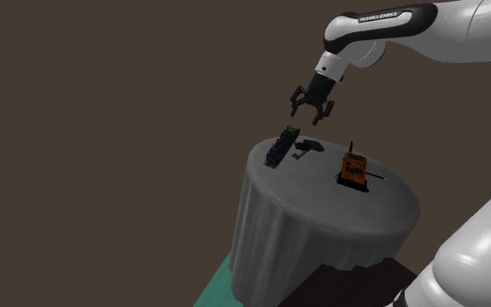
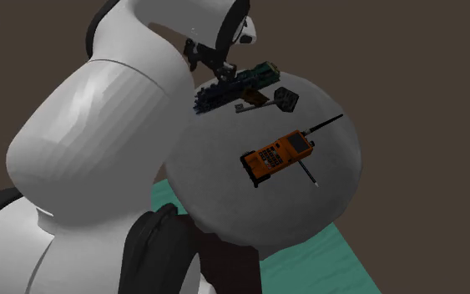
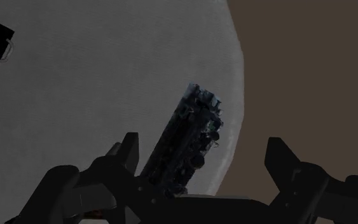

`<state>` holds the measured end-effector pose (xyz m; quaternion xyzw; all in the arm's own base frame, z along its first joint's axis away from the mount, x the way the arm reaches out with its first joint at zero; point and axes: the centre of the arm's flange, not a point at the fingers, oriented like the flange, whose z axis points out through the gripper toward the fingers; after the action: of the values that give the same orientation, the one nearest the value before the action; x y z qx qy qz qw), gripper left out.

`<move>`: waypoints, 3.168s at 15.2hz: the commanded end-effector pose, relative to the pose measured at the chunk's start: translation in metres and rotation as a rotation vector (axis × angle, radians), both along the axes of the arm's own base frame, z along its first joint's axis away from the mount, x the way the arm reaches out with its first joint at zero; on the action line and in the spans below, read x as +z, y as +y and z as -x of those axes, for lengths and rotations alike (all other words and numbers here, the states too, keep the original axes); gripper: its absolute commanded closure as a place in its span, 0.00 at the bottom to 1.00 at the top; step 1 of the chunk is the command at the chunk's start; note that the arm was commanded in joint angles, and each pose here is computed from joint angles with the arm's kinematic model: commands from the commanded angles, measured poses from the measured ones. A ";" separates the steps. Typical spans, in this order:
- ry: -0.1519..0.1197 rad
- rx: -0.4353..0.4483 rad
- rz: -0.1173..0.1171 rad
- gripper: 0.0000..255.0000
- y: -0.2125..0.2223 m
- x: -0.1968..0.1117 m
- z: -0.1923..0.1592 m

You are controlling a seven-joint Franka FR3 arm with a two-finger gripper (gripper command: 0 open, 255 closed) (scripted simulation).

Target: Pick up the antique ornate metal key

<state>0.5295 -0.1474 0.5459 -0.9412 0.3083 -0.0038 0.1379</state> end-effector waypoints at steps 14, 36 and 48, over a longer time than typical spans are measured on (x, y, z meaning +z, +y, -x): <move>0.099 -0.450 -0.182 0.00 -0.175 -0.109 -0.050; 0.137 -0.626 -0.253 1.00 -0.241 -0.201 -0.046; 0.137 -0.626 -0.253 1.00 -0.241 -0.154 -0.045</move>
<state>0.5751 -0.3884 0.3864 -0.7744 0.5888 0.0559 0.2245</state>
